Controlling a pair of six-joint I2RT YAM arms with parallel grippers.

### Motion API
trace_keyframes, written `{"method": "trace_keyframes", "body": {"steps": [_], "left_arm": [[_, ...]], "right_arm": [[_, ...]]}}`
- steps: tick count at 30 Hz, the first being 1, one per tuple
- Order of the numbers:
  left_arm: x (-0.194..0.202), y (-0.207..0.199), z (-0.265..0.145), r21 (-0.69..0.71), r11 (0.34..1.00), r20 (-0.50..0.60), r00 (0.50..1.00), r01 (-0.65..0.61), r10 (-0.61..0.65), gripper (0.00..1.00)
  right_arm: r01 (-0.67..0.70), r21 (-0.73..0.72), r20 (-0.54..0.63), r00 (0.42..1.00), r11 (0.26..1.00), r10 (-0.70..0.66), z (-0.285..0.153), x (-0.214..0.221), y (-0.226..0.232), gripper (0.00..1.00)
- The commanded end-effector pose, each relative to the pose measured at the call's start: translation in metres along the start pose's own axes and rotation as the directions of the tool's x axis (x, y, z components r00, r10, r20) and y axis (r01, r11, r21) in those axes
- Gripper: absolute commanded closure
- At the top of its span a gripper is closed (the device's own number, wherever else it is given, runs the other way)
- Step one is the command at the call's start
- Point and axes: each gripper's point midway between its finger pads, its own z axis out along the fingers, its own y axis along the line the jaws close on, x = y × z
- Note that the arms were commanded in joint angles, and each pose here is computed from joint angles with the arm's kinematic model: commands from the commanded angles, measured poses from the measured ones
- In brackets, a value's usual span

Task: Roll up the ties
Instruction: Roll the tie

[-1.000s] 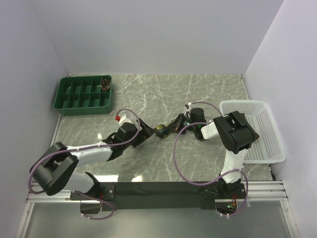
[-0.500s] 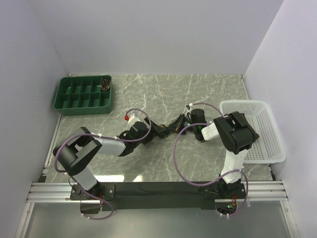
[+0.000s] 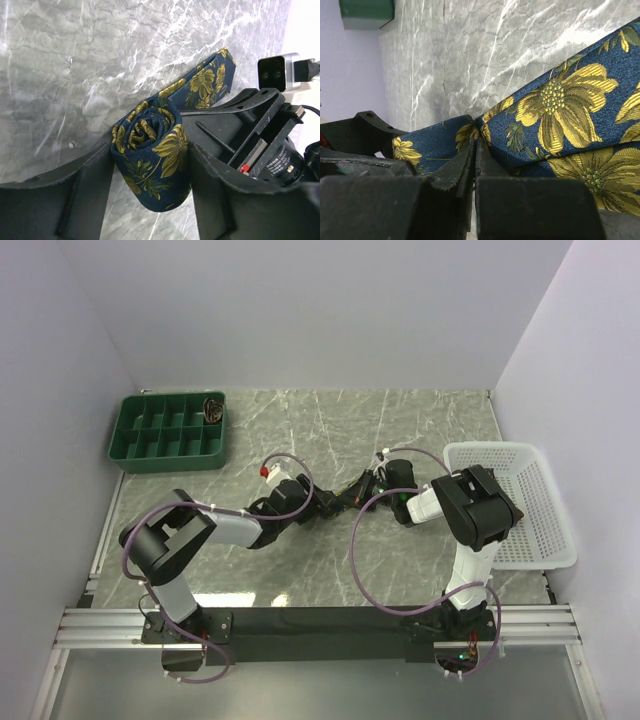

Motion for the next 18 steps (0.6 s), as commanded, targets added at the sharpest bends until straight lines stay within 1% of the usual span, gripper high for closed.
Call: {"method": "trace_keyframes", "body": {"steps": [1,4,5,6,8,9,10,11,12,14,15,17,18], "left_arm": [[-0.001,-0.02,0.005,0.04,0.999,0.006,1.0,-0.016,0.016,0.38],[-0.001,-0.017,0.006,0.012,1.0,0.004,1.0,-0.028,0.028,0.48],[-0.003,-0.018,0.005,0.009,0.999,0.008,0.999,-0.035,0.034,0.53],[-0.004,-0.015,0.004,-0.015,0.999,0.01,0.999,-0.045,0.045,0.62],[-0.008,-0.02,0.003,-0.032,0.996,0.01,0.997,-0.078,0.078,0.7],[-0.007,-0.011,0.003,-0.082,0.991,-0.002,0.995,-0.102,0.102,0.76],[-0.01,-0.019,0.004,-0.082,0.99,-0.001,0.994,-0.112,0.113,0.78],[-0.011,-0.018,0.003,-0.096,0.987,-0.007,0.991,-0.133,0.133,0.81],[-0.011,-0.017,0.003,-0.11,0.983,-0.012,0.99,-0.144,0.144,0.88],[-0.014,-0.009,-0.002,-0.171,0.97,-0.022,0.985,-0.173,0.172,0.98],[-0.016,-0.005,-0.004,-0.197,0.962,-0.025,0.982,-0.187,0.186,0.99],[-0.023,0.005,-0.014,-0.267,0.936,-0.031,0.973,-0.228,0.228,0.99],[-0.025,0.006,-0.017,-0.278,0.929,-0.031,0.969,-0.242,0.244,0.99]], "right_arm": [[-0.01,0.113,-0.009,1.0,0.994,0.011,-0.003,0.012,-0.03,1.0],[-0.007,0.113,-0.008,1.0,0.994,0.008,-0.003,0.012,-0.029,1.0],[-0.005,0.113,-0.007,1.0,0.994,0.006,-0.003,0.011,-0.029,1.0],[-0.001,0.112,-0.011,1.0,0.994,0.002,-0.003,0.012,-0.028,1.0],[0.01,0.107,-0.011,1.0,0.994,-0.009,-0.001,0.011,-0.026,1.0],[0.015,0.108,-0.016,1.0,0.994,-0.013,-0.001,0.013,-0.025,1.0],[0.02,0.109,-0.02,1.0,0.994,-0.018,0.0,0.014,-0.024,1.0],[0.03,0.106,-0.019,0.999,0.994,-0.028,0.001,0.013,-0.021,1.0],[0.034,0.107,-0.019,0.999,0.994,-0.032,0.002,0.014,-0.021,1.0],[0.059,0.103,-0.021,0.998,0.993,-0.057,0.005,0.014,-0.014,1.0],[0.064,0.107,-0.025,0.998,0.992,-0.062,0.006,0.015,-0.014,1.0],[0.085,0.118,-0.028,0.996,0.989,-0.082,0.01,0.015,-0.011,1.0],[0.092,0.117,-0.033,0.996,0.989,-0.089,0.012,0.017,-0.009,1.0]]}}
